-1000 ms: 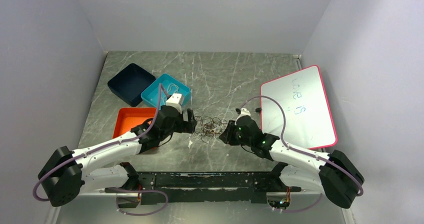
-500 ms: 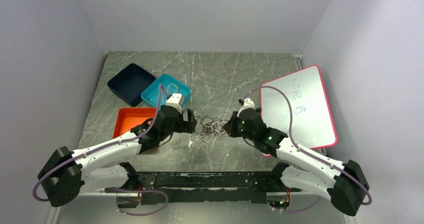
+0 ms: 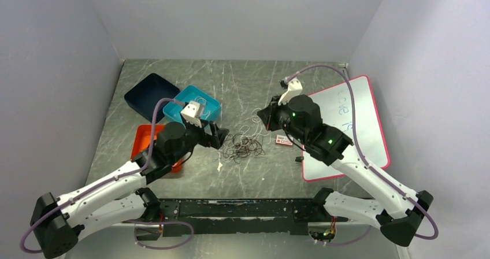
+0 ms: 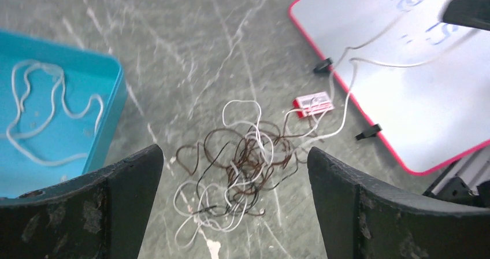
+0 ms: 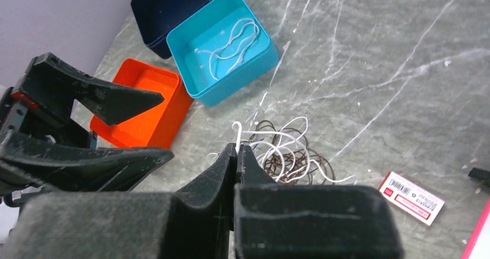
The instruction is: Untangle the cables
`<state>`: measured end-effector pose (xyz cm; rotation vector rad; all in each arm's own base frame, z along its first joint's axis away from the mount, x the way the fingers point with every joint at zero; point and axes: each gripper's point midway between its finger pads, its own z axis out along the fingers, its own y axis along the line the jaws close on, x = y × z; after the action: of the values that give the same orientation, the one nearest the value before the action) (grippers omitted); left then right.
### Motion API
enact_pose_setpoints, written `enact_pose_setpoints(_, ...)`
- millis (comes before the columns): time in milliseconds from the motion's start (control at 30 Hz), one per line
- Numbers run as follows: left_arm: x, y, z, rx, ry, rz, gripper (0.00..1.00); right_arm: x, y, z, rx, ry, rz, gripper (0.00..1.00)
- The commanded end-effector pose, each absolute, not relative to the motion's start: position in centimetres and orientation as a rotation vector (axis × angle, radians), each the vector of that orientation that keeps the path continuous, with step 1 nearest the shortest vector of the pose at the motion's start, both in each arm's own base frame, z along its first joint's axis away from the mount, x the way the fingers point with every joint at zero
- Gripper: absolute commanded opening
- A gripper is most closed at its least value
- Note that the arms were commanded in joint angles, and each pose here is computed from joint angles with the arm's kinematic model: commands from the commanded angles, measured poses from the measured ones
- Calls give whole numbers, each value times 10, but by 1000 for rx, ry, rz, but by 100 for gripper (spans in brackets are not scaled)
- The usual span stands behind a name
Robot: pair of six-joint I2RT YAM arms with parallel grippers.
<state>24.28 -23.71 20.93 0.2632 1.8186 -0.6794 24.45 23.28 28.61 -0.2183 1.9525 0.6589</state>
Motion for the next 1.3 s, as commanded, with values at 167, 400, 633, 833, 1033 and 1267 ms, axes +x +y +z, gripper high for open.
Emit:
enact_pose_setpoints(167,227,-263,286,505,1547,-814,99,250,240,338,-295,1857,658,0)
enact_pose_setpoints(400,238,-289,323,560,1394,-849,99,251,256,361,-322,1814,739,0)
enact_pose_setpoints(633,258,-319,328,576,1311,-871,99,242,268,379,-282,1773,881,0)
enact_pose_setpoints(833,264,-349,318,624,1297,-956,99,239,268,389,-258,1731,927,0)
enact_pose_setpoints(1033,264,-366,308,613,1284,-1055,88,234,260,408,-265,1696,920,0)
enact_pose_setpoints(1267,260,-383,284,602,1342,-1184,65,228,251,431,-284,1635,906,0)
